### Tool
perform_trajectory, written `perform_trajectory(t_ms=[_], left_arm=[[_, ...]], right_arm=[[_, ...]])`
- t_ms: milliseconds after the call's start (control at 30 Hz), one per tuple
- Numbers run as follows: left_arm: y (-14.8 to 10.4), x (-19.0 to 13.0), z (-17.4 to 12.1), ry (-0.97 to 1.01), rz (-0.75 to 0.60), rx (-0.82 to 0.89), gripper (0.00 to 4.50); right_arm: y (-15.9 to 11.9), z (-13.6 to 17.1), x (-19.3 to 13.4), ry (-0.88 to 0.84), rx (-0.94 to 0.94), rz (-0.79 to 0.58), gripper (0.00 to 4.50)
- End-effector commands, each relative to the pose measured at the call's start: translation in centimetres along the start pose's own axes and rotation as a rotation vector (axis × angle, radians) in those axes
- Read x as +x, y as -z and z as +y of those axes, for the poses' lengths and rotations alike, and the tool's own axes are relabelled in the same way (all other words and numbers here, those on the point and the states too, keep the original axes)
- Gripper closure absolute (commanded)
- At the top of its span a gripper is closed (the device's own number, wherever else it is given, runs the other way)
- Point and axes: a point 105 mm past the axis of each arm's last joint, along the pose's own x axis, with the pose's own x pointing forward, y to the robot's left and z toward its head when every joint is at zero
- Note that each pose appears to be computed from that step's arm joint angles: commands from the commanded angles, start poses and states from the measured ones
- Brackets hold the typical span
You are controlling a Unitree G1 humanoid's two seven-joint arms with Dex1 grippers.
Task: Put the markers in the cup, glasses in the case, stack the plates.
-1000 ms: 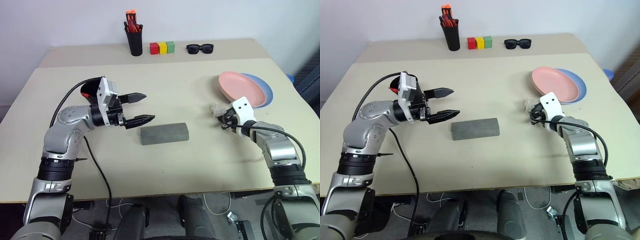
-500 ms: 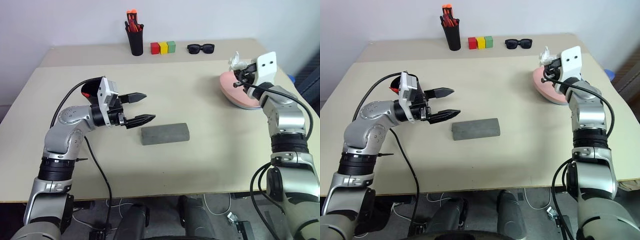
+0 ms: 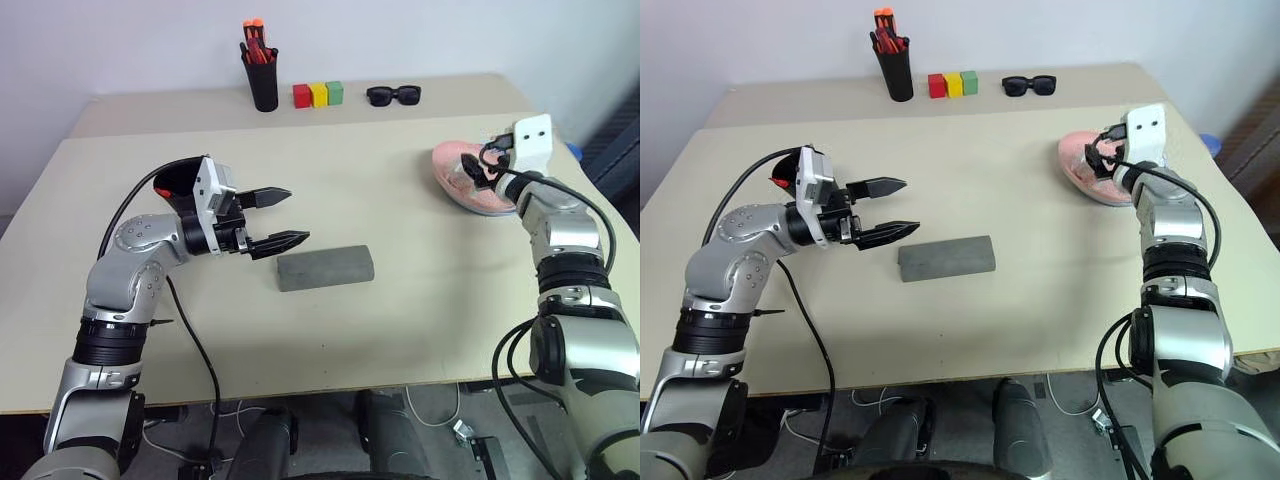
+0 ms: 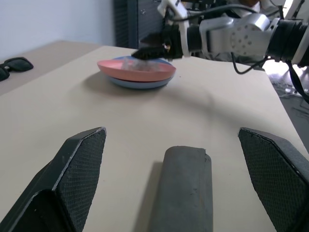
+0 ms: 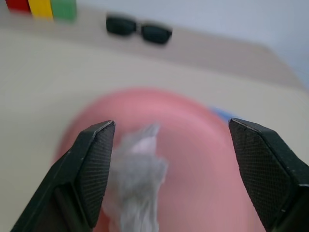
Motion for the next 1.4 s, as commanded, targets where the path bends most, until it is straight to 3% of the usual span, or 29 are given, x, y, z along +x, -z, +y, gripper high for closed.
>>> perform_trajectory(t_ms=[33,200,500,733,1000,1267,1400], left_arm=[[-1.3,-0.1,0.2,-0.002,-0.04,0.035,0.0],[-1.4,-0.1,0.1,0.007,-0.043,0.024,0.0],[-2.1,0.1,0.3,-0.004,-0.059,0.025,0.0],[-2.2,0.1,0.2,-0.009,-0.057,0.025,0.0],[-2.3,-0.2,0.2,-0.021,-0.06,0.025,0.0],[-2.2,-0.1,0.2,-0.014,-0.056,0.026,0.0],[-2.1,-0.3,0.2,-0.017,-0.055,0.025,0.0]], right_arm=[[-3.3,2.6,-0.7,-0.145,0.061,-0.102,1.83],[-2.4,6.4,-2.1,-0.294,0.076,-0.044,4.42],[1.5,6.9,-1.8,-0.29,0.088,0.072,4.42],[4.0,5.2,-0.8,-0.241,0.064,0.144,4.42],[1.9,4.5,-0.1,-0.234,0.166,0.067,4.42],[2.6,3.8,0.0,-0.236,0.162,0.095,4.42],[-0.1,5.4,-0.1,-0.324,0.215,-0.023,4.42]])
